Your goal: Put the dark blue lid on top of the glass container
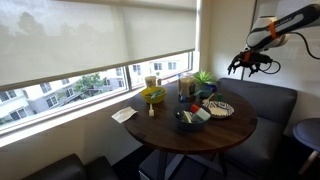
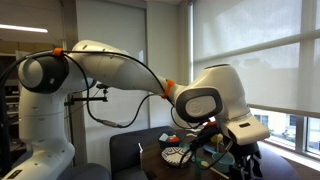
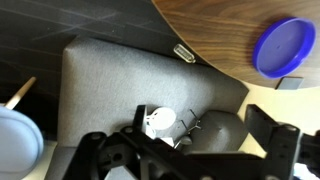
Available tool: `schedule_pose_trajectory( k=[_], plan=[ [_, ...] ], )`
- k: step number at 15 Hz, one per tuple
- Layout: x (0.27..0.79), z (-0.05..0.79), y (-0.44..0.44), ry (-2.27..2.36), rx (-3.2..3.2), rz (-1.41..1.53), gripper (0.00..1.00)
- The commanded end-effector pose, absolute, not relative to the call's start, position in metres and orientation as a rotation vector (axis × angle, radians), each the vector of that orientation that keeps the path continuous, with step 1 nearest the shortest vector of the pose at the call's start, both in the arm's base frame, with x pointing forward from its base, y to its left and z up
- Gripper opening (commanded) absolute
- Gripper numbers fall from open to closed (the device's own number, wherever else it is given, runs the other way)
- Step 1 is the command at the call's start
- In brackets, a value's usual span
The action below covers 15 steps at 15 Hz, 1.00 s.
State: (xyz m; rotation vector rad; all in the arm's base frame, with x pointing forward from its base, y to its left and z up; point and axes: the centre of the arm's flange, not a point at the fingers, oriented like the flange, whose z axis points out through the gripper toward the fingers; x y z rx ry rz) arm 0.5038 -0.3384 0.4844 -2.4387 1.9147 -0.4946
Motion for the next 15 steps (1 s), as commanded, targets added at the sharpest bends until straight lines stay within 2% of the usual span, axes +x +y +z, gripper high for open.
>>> schedule_pose_trajectory(
  k=[1,8,9,10,15],
  plan=[
    [0.545,0.487,-0.359,1.815,-2.357,-0.409,1.00],
    [0.607,0.461,-0.367,2.017,-2.458,-0.116,1.00],
    [0.611,0.456,-0.369,2.002,-2.452,-0.120,1.00],
    [0.579,0.451,-0.356,1.961,-2.447,-0.148,1.00],
    [0.596,0.443,-0.361,1.976,-2.460,-0.134,1.00]
  ],
)
